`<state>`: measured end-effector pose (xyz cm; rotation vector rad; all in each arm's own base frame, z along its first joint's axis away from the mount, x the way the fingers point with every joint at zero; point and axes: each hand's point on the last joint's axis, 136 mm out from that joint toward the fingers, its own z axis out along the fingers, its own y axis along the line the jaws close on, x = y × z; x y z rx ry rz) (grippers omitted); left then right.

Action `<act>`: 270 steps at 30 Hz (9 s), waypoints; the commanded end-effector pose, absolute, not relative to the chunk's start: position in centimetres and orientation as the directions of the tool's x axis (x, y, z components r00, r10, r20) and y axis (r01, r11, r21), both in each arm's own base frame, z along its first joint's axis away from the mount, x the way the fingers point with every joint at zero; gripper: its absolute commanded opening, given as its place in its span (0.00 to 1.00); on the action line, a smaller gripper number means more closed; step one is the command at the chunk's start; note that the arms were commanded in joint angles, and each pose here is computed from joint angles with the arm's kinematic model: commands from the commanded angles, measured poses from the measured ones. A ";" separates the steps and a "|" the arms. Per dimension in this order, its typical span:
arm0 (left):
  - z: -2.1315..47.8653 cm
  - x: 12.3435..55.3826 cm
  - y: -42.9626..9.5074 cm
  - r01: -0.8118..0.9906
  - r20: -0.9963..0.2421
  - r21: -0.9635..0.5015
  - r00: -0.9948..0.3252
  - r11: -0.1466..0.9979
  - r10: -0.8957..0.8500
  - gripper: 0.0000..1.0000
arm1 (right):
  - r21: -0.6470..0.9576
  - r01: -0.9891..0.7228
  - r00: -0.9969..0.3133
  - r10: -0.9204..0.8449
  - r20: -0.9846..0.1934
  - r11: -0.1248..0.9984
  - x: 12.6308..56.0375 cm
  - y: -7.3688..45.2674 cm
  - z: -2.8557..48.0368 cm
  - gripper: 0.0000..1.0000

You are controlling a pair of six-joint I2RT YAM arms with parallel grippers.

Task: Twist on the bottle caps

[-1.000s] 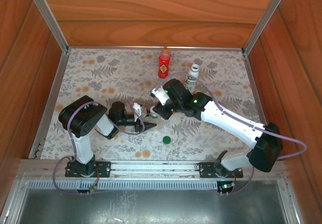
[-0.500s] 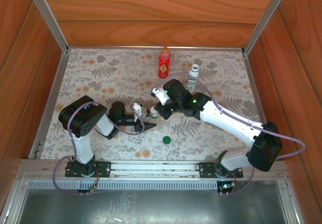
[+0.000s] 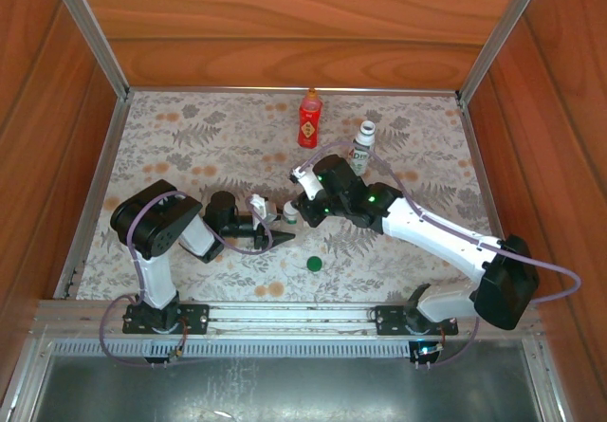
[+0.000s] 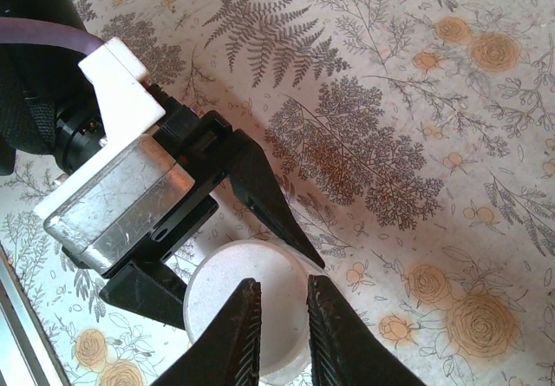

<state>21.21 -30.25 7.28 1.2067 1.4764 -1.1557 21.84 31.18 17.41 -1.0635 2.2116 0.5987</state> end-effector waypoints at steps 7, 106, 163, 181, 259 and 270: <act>7.2 21.3 -30.2 0.985 -0.973 -0.150 -0.163 0.088 0.164 0.62 | 0.177 -0.788 -0.558 -0.561 -0.612 0.590 20.7 30.3 17.5 0.34; 11.2 20.0 -30.4 0.967 -0.901 0.224 0.159 0.120 0.404 0.58 | -0.284 -0.933 0.341 -0.794 -0.503 -0.221 16.2 28.6 22.2 0.73; 15.0 21.6 -28.3 0.887 -0.877 0.374 0.245 0.269 0.414 0.58 | 0.178 -0.659 -0.702 -0.513 -0.494 0.731 19.9 29.9 21.1 0.46; 14.5 20.5 -28.6 0.914 -0.890 0.340 0.236 0.222 0.391 0.58 | -0.077 -0.942 -0.195 -0.720 -0.665 0.326 19.2 31.6 22.8 0.72; 13.5 20.4 -27.0 0.877 -0.856 0.404 0.263 0.261 0.444 0.41 | -0.199 -0.925 0.377 -0.704 -0.602 -0.324 16.7 31.9 22.9 0.55; 13.8 20.0 -27.0 0.881 -0.863 0.399 0.268 0.253 0.428 0.41 | -0.184 -0.929 0.364 -0.716 -0.595 -0.320 17.2 31.7 22.0 0.39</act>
